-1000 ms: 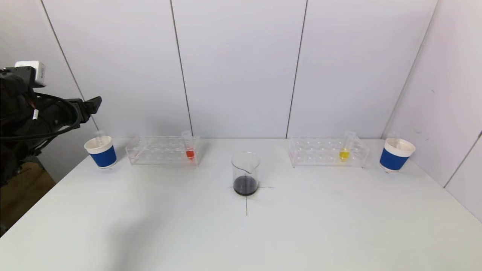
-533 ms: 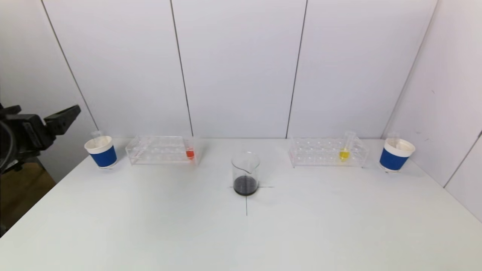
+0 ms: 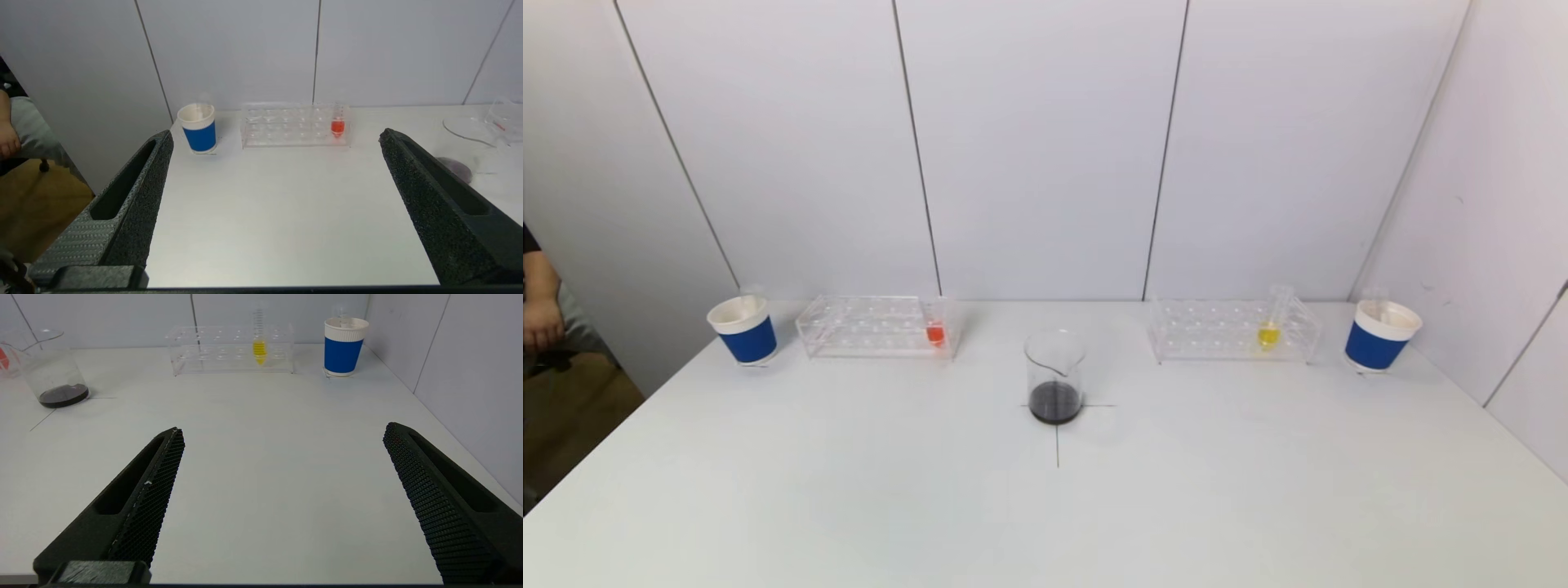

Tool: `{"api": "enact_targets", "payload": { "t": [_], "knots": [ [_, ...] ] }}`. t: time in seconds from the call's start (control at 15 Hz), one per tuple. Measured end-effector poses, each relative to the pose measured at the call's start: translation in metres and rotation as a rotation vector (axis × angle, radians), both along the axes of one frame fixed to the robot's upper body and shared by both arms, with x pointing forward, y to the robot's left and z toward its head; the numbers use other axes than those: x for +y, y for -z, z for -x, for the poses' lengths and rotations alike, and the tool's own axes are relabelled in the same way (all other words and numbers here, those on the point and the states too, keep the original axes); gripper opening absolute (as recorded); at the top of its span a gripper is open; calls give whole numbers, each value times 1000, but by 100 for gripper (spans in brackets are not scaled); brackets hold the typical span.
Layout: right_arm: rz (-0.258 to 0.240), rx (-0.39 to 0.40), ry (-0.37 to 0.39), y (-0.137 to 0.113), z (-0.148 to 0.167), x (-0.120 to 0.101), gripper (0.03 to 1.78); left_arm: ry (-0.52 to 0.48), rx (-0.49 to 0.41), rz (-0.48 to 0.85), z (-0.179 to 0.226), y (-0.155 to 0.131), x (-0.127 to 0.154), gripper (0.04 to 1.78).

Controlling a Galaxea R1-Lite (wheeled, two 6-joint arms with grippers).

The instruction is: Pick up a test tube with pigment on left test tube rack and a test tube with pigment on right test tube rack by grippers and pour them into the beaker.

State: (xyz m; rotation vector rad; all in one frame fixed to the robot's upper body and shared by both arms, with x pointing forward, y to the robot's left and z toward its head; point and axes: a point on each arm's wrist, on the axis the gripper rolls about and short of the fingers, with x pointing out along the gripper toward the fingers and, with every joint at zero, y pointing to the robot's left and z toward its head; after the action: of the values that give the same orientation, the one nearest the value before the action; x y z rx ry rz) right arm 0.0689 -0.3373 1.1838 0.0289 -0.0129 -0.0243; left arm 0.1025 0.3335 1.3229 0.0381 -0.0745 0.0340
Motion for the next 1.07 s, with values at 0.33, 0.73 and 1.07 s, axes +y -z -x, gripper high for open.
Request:
{"api": "enact_targets", "payload": {
  "t": [0.33, 0.73, 1.07],
  "knots": [
    [0, 0, -1, 0, 0, 0, 177, 32, 57, -2, 40, 59, -1, 176],
    [0, 0, 0, 0, 0, 0, 177, 77, 146, -15, 49, 115, -1, 176],
    [0, 0, 0, 0, 0, 0, 177, 76, 116, -50, 38, 136, -1, 176]
  ]
}}
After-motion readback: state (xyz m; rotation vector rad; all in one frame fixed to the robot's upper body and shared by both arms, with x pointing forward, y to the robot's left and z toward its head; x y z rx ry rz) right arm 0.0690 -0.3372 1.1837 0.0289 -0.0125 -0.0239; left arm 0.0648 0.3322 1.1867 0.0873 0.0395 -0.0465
